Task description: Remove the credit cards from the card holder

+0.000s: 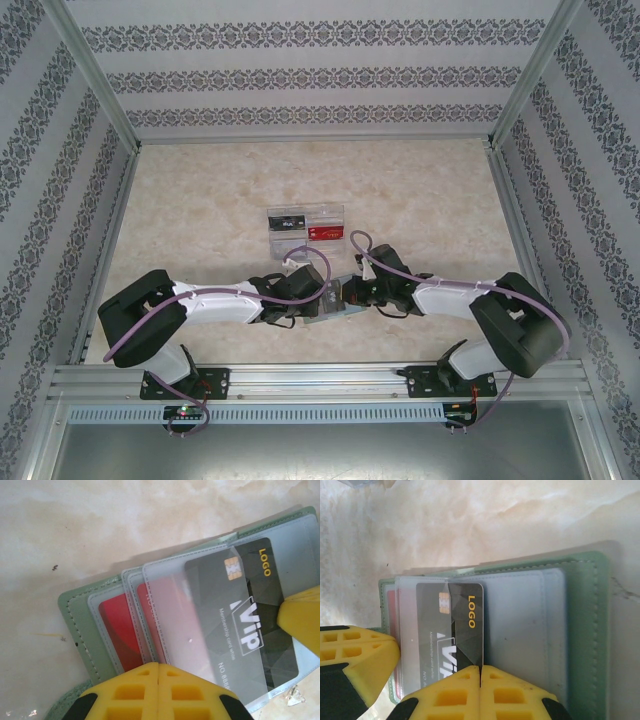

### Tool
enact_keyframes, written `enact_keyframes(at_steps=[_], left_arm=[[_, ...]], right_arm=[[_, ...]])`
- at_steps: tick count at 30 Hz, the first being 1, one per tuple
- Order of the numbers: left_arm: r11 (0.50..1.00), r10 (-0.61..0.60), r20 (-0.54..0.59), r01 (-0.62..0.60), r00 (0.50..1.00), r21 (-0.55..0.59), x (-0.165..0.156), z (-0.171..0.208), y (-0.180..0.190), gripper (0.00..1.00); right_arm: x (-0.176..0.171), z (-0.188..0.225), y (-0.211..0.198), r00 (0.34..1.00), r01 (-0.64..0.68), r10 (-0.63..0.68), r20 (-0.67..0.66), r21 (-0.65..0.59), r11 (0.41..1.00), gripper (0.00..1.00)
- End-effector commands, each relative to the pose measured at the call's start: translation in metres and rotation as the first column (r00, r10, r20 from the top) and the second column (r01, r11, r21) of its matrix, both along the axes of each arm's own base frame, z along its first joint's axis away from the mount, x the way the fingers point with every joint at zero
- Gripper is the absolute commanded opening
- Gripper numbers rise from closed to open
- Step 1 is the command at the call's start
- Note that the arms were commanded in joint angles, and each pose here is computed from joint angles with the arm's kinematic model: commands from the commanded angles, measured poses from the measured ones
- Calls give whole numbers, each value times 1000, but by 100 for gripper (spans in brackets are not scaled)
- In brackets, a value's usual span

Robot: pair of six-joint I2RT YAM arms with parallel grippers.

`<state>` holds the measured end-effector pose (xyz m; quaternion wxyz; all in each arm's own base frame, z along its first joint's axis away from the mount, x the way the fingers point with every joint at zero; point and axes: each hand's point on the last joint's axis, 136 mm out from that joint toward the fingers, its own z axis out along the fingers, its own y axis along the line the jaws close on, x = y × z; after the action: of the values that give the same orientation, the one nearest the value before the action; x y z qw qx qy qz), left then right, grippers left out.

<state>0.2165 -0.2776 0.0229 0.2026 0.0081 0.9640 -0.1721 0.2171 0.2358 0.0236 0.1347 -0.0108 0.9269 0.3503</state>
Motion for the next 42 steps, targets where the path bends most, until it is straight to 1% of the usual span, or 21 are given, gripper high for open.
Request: enact_keyframes(at_steps=[1,12,19,23,24,26,28,29,31,32,34,35,36,38,39,41,42], left_arm=[[991,18,-77,-7,997,134,-14,-27,30,0],[992,12,-74,-3,997,127,-14,-24,30,0],[996,-2,-67,8,998,92,-12,-17,22,0],[998,-14,-41,16,999,53,-9,-4,15,0],[999,-16,-32,17,999,39,-8,1,13,1],[1000,-19,-7,19,1000,6,-6,14,10,8],[1000,-12,23,12,1000,-16,-3,27,10,19],[1000,-3,38,4,999,-24,-2,34,12,23],[999,13,71,-10,997,-40,0,47,16,29],[999,27,89,-22,996,-48,0,54,20,34],[997,50,127,-42,991,-63,1,67,29,41],[996,63,146,-53,987,-70,0,74,35,48],[995,78,167,-66,983,-73,0,81,42,61],[992,108,203,-93,973,-79,-3,93,58,82],[991,122,220,-107,968,-78,-5,99,67,90],[988,147,250,-129,957,-85,-9,108,83,100],[985,162,267,-142,950,-93,-11,113,91,100]], right_arm=[[-3,-8,-16,999,33,-34,-12,-49,998,0],[-1,2,-37,997,82,-82,11,-41,996,0],[6,31,-38,994,73,-71,79,-29,997,0],[9,50,-40,989,70,-65,133,-38,997,0],[10,55,-41,987,67,-60,149,-42,997,0],[11,64,-42,983,62,-51,179,-55,997,0],[13,75,-42,976,53,-36,217,-70,996,0],[14,81,-41,971,43,-24,238,-75,996,0],[16,93,-38,960,29,-3,280,-89,996,0],[17,98,-35,953,16,15,302,-99,995,0],[20,111,-29,937,-3,48,347,-128,992,0],[21,117,-26,924,-18,73,374,-150,989,0],[23,125,-20,907,-38,106,407,-171,984,0],[25,138,-9,865,-79,176,469,-218,973,0],[27,143,-3,839,-102,217,500,-246,964,0],[32,151,6,793,-130,287,538,-310,942,0],[35,157,12,769,-144,324,551,-345,928,0]])
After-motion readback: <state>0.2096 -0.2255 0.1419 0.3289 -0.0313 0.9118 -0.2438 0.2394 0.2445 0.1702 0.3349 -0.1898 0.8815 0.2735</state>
